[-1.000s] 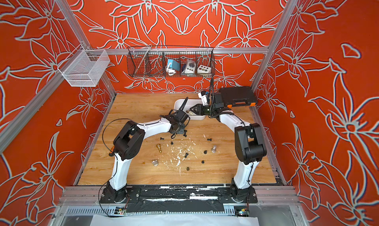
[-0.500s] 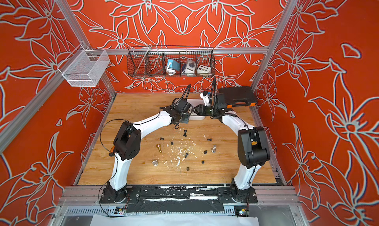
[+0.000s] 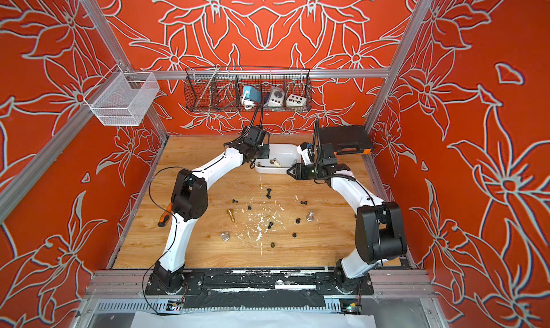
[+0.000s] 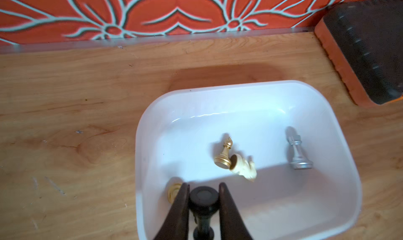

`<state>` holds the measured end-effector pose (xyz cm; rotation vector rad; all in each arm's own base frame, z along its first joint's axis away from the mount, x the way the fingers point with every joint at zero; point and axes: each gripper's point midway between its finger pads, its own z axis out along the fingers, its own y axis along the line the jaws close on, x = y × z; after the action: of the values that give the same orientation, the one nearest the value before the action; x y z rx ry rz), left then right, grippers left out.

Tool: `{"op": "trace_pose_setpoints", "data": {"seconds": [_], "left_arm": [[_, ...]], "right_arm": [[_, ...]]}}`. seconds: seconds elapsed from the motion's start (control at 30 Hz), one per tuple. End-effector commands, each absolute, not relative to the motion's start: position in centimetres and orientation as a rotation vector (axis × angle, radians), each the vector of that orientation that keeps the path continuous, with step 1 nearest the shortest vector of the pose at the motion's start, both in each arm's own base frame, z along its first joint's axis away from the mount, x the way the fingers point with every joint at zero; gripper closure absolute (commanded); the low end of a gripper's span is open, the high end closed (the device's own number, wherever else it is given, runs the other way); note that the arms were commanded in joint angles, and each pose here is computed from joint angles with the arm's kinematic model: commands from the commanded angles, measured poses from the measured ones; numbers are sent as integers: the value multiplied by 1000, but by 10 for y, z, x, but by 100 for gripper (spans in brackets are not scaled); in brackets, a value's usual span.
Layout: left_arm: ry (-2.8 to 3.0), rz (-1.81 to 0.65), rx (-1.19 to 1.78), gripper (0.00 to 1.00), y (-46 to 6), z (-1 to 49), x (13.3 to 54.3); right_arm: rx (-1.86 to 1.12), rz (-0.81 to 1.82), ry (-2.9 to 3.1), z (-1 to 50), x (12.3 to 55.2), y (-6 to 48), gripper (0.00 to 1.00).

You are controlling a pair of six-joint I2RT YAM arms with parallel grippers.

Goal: Put the chess pieces into the storage box
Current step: Place the chess piece in the storage box.

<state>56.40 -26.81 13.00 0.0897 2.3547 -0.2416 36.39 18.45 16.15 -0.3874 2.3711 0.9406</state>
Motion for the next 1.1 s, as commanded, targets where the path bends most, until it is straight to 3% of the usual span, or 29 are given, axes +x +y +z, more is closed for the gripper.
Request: {"op": "trace_pose_setpoints", "data": {"seconds": [0.0,0.37,0.6,1.07], "left_arm": [[2361,-309,115,78,-273,120,573],[2342,-401,102,76,-288,100,595],[2327,-419,44,69,-283,94,602],[2263,-470,32,65,-286,124,606]], "right_arm": [[-360,853,2440,147,345,169,59],[-327,764,2522,136,323,153,59],[-343,776,2517,143,325,155,59],[-349,767,2521,143,322,154,59]]}}
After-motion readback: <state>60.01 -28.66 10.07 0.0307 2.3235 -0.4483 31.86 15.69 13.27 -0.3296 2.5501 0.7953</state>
